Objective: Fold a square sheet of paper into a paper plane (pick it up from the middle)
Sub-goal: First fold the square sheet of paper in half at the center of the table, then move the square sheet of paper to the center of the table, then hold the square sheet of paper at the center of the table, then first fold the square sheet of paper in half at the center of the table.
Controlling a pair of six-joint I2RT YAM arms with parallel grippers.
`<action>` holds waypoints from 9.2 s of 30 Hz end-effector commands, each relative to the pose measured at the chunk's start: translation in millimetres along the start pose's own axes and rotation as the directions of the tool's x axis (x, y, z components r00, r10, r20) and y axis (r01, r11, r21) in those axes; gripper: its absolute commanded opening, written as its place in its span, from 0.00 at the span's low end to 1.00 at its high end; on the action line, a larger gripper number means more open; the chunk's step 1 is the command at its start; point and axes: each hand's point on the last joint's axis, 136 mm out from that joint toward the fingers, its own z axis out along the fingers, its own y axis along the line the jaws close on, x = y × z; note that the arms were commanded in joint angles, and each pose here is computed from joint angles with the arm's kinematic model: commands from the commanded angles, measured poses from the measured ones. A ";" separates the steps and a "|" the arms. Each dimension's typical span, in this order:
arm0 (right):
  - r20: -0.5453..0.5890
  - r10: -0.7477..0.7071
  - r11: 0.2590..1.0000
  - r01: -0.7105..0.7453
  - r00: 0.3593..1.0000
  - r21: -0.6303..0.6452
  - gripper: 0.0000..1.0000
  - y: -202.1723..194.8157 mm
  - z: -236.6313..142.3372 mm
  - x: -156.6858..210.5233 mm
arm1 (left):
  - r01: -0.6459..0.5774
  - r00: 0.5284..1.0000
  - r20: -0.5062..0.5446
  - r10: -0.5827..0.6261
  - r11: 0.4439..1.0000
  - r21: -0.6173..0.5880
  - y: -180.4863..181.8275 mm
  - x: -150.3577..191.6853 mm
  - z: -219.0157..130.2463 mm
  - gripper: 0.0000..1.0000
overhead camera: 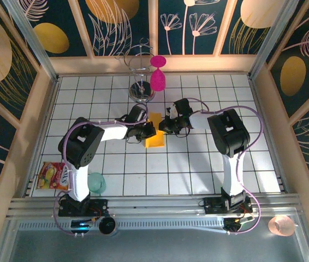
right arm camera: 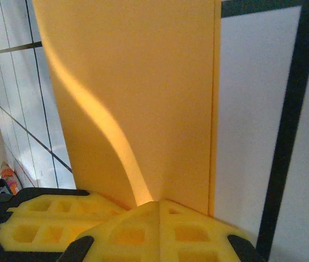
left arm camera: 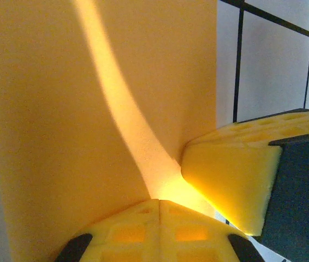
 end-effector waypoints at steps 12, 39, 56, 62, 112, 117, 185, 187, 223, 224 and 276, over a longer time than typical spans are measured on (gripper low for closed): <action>-0.138 0.254 0.865 -0.161 0.957 0.475 0.00 -147.1 12.7 91.3 | 0.100 0.991 -0.079 -0.109 0.989 -0.110 75.9 45.3 -21.7 0.00; -0.135 0.254 0.891 -0.178 0.958 0.418 0.00 -138.6 16.9 85.6 | 0.189 0.981 -0.011 -0.192 0.953 0.235 -6.8 -19.5 -12.2 0.01; -0.139 0.285 0.851 -0.183 0.948 0.492 0.00 -159.5 10.1 98.3 | 0.237 0.972 -0.014 -0.236 0.971 0.027 64.7 8.5 -6.8 0.00; -0.134 0.285 0.847 -0.183 0.949 0.500 0.00 -163.0 10.1 99.9 | 0.239 0.971 0.030 -0.238 0.971 -0.030 89.7 -2.8 -27.5 0.00; -0.142 0.304 0.839 -0.194 0.942 0.508 0.00 -173.8 8.9 110.4 | 0.083 0.993 0.066 -0.101 0.970 0.227 -13.4 -58.0 -28.4 0.03; -0.142 0.307 0.838 -0.196 0.941 0.510 0.00 -174.7 8.7 111.9 | 0.097 0.992 0.053 -0.115 0.960 0.264 -20.5 -65.8 -13.2 0.03; 0.117 -0.046 0.995 0.056 0.992 -0.081 0.03 36.1 -54.2 37.2 | 0.131 0.989 -0.074 -0.125 0.988 0.087 17.3 44.3 -10.4 0.03; 0.098 -0.038 0.994 0.048 0.994 -0.101 0.02 38.6 -45.8 40.9 | 0.133 0.989 -0.076 -0.128 0.988 0.077 20.7 46.0 -9.1 0.03; -0.106 0.248 0.903 -0.190 0.963 0.386 0.00 -113.1 -1.9 96.0 | -0.002 1.000 0.017 0.000 0.988 0.155 -25.1 -11.3 -36.5 0.08; -0.106 0.253 0.899 -0.194 0.962 0.392 0.00 -114.5 -1.7 96.1 | -0.002 1.000 0.010 0.001 0.988 0.153 -24.0 -10.7 -34.3 0.08; -0.058 0.342 0.649 -0.191 0.938 0.736 0.00 -187.2 -23.6 131.4 | -0.069 0.998 0.007 0.069 0.993 0.100 -0.5 -28.2 -6.1 0.09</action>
